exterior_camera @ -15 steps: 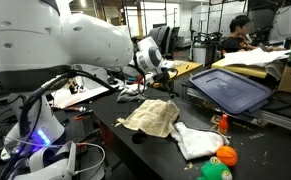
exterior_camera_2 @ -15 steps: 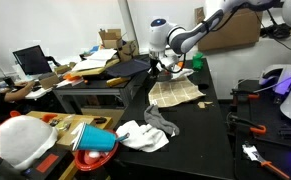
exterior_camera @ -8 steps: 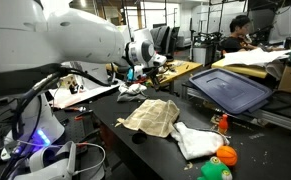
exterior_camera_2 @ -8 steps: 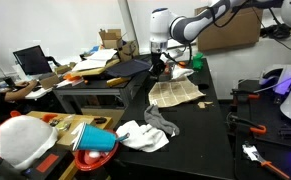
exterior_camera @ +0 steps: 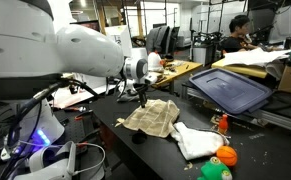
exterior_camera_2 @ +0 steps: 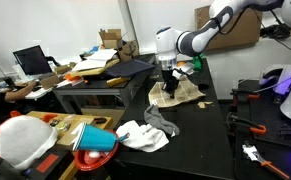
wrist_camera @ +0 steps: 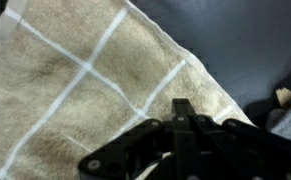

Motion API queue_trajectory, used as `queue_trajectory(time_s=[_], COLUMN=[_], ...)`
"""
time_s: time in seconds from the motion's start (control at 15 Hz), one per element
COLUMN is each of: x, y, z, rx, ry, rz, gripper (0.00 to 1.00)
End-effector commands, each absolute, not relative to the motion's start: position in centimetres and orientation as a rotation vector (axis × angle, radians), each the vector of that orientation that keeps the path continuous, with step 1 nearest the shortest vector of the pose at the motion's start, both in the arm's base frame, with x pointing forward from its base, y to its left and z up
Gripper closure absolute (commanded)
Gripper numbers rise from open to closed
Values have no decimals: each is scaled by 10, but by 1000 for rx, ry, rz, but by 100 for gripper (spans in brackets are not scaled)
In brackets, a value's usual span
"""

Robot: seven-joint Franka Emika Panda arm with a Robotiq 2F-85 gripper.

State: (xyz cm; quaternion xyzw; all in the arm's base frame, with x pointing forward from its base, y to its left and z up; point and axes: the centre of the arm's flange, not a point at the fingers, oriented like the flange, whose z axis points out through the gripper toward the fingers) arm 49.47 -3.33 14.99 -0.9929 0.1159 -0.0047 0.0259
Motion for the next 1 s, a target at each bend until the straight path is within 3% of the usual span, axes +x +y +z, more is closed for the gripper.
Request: queue_trajectory(time_s=[0.0, 0.93], x=[479, 459], y=[-28, 47], z=[120, 113], rx=[-3146, -3139], ry=[362, 93], rz=[71, 159], gripper=[100, 100])
